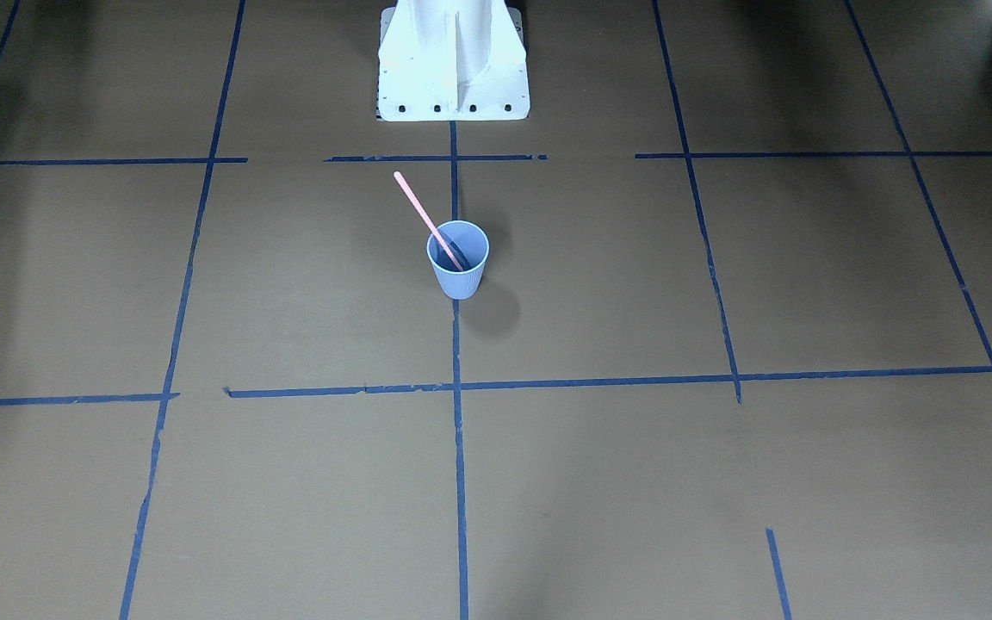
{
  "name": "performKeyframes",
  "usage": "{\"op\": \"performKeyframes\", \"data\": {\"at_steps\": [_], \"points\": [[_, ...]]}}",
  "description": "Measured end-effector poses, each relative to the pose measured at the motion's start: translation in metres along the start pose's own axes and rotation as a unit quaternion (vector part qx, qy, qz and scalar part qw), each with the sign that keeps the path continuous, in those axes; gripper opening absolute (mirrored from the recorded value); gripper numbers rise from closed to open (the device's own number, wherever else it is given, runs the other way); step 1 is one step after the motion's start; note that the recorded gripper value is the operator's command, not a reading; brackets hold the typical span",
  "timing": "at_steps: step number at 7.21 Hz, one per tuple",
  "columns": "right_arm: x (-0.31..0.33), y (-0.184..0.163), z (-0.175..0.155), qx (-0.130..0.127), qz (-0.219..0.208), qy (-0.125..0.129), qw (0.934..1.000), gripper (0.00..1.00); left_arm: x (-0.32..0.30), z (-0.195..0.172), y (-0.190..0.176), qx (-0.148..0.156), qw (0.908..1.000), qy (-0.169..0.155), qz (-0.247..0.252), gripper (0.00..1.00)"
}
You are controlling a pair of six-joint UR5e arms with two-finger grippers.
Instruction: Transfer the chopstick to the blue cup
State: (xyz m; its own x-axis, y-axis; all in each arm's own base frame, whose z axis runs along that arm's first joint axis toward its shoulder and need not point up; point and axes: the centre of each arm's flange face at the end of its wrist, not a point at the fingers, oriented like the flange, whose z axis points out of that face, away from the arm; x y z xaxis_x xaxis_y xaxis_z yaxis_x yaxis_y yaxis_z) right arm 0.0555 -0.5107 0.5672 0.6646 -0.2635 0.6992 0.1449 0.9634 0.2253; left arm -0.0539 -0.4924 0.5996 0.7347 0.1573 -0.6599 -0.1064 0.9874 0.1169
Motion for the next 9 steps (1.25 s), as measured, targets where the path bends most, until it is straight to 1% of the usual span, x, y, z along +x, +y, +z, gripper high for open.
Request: {"op": "performKeyframes", "data": {"at_steps": [5,9], "points": [[-0.0093,-0.0041,-0.0079,0.009,-0.010,-0.005,0.9999,1.00,0.0032,-0.0038,-0.0008,0.003,1.0000,-0.001,0.003,1.00],[-0.0096,0.0001,-0.0072,0.009,-0.009,-0.006,0.9999,1.00,0.0036,-0.0036,0.0001,0.004,1.0000,0.001,0.003,1.00]]}}
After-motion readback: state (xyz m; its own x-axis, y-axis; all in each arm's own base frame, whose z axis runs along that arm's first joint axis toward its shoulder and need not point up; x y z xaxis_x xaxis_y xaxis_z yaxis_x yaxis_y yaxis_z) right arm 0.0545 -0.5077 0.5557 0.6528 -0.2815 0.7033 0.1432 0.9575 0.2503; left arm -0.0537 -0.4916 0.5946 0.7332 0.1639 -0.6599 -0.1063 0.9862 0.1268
